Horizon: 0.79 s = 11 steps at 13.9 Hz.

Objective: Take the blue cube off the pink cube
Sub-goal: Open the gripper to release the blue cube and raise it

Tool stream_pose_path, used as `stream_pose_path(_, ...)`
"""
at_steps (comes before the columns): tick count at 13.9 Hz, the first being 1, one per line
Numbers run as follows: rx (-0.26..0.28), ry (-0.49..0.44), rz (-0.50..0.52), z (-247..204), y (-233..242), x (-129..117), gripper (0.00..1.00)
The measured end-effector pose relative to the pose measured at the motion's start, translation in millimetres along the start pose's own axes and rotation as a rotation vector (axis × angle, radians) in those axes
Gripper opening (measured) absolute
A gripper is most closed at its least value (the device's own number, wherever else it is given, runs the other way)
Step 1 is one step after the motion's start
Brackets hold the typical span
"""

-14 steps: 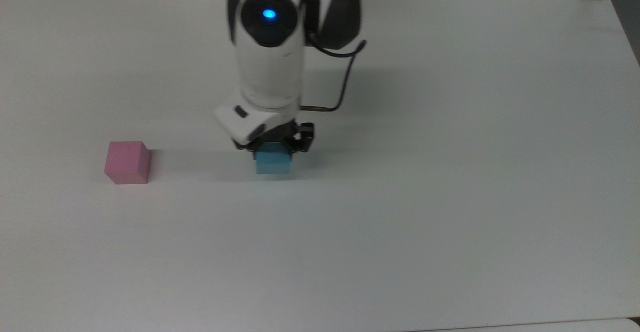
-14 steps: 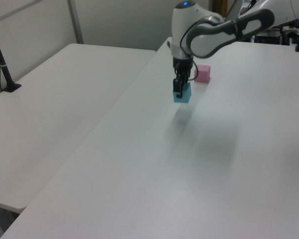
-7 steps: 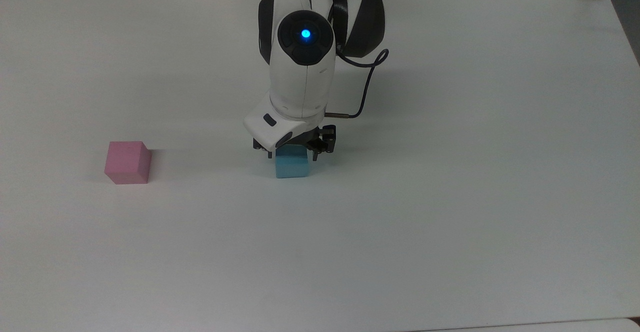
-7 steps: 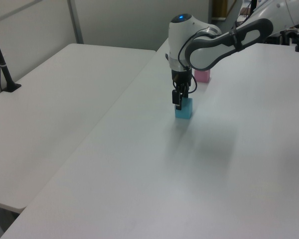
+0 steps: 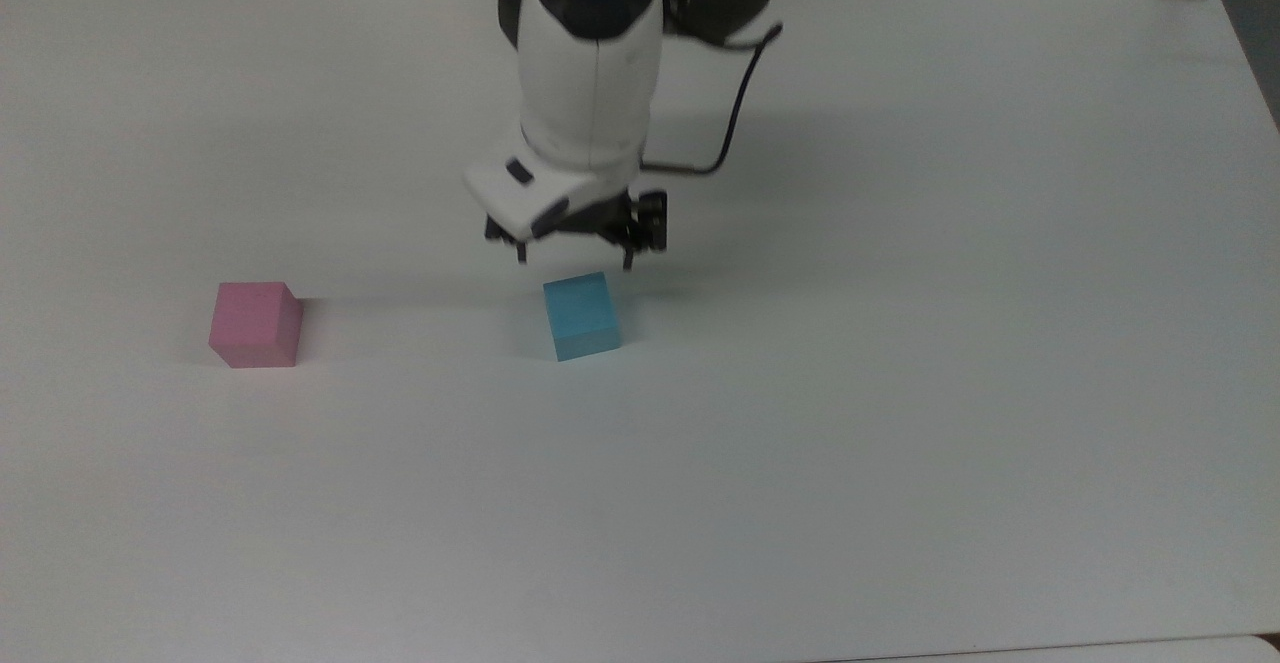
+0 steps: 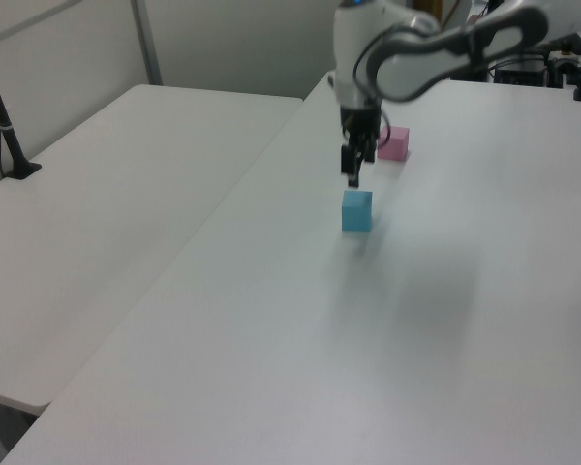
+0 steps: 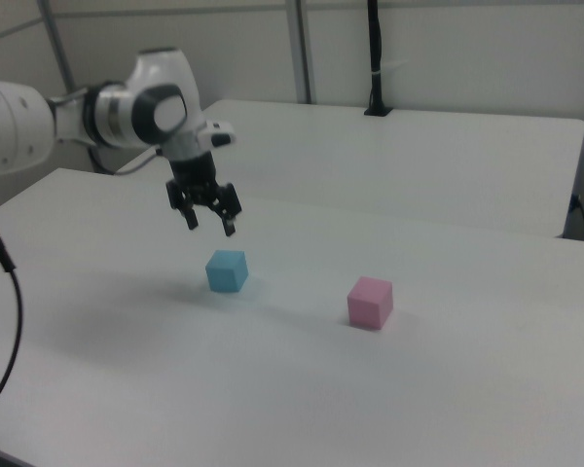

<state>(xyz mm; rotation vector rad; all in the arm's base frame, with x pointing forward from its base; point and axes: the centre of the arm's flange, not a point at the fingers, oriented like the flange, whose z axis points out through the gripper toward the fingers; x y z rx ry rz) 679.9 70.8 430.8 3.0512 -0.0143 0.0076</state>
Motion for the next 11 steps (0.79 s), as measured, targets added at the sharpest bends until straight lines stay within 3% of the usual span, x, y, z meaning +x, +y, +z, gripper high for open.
stream_pose_path(5,-0.028,-0.044,0.034,-111.5,46.2,-55.8,1.00)
stream_pose_path(11,0.025,0.005,0.069,-155.0,115.5,-79.9,1.00)
